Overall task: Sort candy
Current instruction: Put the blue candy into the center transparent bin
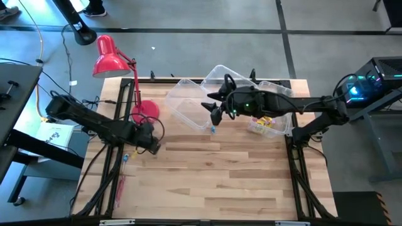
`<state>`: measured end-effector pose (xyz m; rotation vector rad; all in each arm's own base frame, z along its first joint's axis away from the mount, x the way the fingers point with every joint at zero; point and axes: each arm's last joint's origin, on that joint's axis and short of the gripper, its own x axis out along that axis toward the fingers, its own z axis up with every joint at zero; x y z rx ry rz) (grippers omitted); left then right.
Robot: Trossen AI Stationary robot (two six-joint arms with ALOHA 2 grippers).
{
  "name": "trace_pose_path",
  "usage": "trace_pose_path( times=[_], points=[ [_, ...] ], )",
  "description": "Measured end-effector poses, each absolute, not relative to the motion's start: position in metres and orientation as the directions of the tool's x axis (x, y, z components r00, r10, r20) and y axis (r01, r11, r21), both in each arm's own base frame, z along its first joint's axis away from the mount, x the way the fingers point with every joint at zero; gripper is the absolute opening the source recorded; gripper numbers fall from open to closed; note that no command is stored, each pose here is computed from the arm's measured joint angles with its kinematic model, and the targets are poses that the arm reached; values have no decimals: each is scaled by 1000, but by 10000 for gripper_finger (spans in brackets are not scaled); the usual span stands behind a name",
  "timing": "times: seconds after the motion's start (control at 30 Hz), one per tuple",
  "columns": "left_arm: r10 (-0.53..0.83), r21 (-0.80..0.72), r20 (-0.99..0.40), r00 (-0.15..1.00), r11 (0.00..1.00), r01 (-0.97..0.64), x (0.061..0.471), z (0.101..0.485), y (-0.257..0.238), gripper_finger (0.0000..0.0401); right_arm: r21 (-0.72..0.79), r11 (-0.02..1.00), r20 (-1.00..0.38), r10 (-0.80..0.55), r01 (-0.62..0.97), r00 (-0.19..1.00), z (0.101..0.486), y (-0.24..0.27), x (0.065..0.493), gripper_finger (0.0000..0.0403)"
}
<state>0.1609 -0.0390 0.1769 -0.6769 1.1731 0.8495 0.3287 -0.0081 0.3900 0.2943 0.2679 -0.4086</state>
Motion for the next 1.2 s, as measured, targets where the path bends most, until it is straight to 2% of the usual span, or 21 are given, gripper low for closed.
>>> trace_pose_path(
  times=[0.13, 0.4, 0.7, 0.87, 0.93, 1.07, 1.2],
  points=[
    [233, 35, -969, 81, 457, -889, 151, 163, -32, 188, 255, 869, -301, -345, 423, 889, 391, -8, 329, 227],
    [346, 80, -937, 52, 359, -930, 147, 160, -21, 188, 263, 871, -276, -345, 416, 897, 394, -8, 330, 227],
    [318, 132, -948, -15, 349, -928, 148, 147, -13, 188, 256, 872, -281, -346, 417, 895, 393, -8, 330, 227],
    [297, 163, -952, -71, 296, -941, 144, 133, -3, 188, 252, 878, -283, -336, 408, 898, 393, -8, 330, 227],
    [290, 146, -955, -68, 259, -955, 144, 130, 0, 188, 249, 885, -284, -321, 393, 904, 393, -7, 330, 227],
    [286, 73, -958, 18, 305, -950, 153, 129, 3, 183, 244, 891, -286, -310, 382, 907, 393, -7, 330, 227],
    [262, 45, -964, 44, 324, -945, 155, 128, 4, 133, 238, 891, -302, -310, 386, 901, 391, -7, 329, 227]
  ],
)
